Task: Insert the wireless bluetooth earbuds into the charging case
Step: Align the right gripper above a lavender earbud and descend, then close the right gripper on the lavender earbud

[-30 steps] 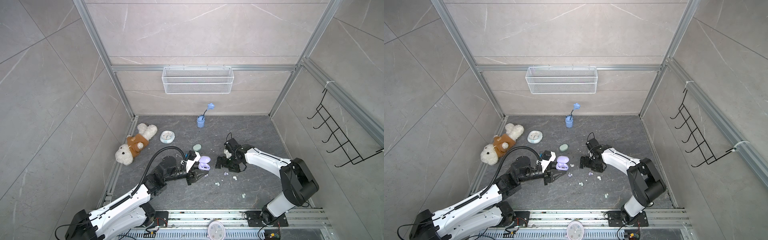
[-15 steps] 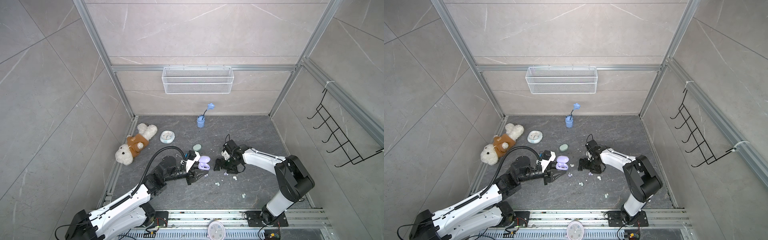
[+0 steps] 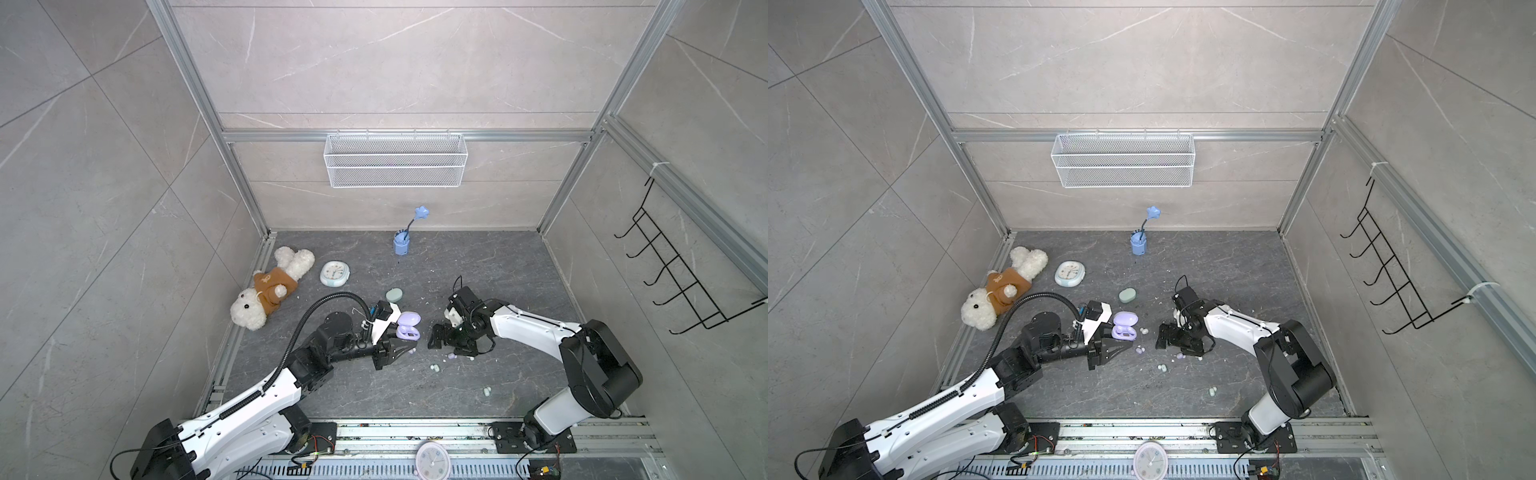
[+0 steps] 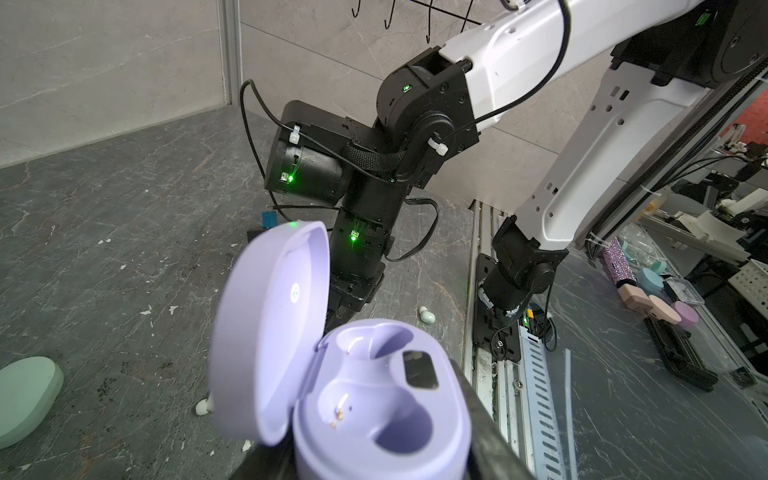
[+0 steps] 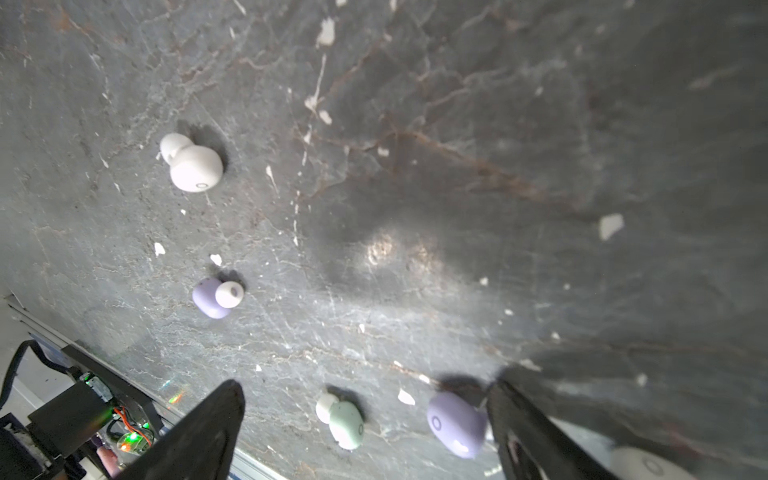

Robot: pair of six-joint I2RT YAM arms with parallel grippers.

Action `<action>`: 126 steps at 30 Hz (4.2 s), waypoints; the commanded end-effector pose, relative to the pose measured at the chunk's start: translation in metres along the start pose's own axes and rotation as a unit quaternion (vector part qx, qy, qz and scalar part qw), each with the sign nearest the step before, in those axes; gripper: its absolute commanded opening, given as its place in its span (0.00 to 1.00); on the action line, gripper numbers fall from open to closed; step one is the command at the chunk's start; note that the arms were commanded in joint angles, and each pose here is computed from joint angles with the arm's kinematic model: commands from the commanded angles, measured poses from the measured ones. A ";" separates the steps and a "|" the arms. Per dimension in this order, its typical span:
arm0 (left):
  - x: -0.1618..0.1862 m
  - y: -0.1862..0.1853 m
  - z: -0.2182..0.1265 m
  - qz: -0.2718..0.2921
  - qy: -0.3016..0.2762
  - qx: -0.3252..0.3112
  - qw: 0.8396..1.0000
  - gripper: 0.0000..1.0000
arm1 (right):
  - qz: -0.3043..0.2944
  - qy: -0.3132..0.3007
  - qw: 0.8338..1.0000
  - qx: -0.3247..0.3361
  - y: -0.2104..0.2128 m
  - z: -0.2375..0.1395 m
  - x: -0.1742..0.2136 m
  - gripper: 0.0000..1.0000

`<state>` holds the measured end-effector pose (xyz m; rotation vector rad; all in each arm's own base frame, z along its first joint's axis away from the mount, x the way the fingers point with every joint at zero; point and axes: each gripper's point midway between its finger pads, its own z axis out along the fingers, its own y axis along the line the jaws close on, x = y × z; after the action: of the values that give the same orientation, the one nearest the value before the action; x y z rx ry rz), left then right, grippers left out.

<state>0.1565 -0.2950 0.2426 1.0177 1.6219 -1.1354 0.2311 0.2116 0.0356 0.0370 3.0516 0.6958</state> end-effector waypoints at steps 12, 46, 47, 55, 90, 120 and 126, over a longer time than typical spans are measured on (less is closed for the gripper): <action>-0.021 -0.005 -0.004 0.024 -0.026 0.005 0.999 0.25 | -0.012 -0.009 0.999 0.031 0.000 -0.005 -0.008 0.98; -0.020 -0.005 -0.005 0.023 -0.026 0.003 0.999 0.25 | 0.027 -0.008 0.999 0.025 -0.007 0.003 0.010 0.98; -0.020 -0.005 -0.005 0.022 -0.026 0.003 0.999 0.25 | 0.030 -0.010 0.999 0.027 -0.009 0.003 0.009 0.98; -0.020 -0.005 -0.006 0.021 -0.026 0.002 0.999 0.25 | 0.029 -0.025 0.999 0.033 -0.011 0.008 -0.001 0.98; -0.020 -0.005 -0.006 0.020 -0.027 0.000 0.999 0.25 | -0.011 -0.013 0.999 -0.028 0.030 -0.009 0.000 0.96; -0.022 -0.005 -0.009 0.022 -0.029 -0.003 0.999 0.25 | 0.040 -0.033 0.995 0.080 0.009 -0.016 0.006 0.49; -0.022 -0.006 -0.010 0.017 -0.035 -0.002 0.999 0.25 | 0.102 -0.051 0.988 0.101 0.003 -0.004 0.009 0.43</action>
<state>0.1535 -0.2909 0.2486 1.0117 1.6077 -1.1328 0.2210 0.2211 0.0524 0.2090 3.0419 0.4571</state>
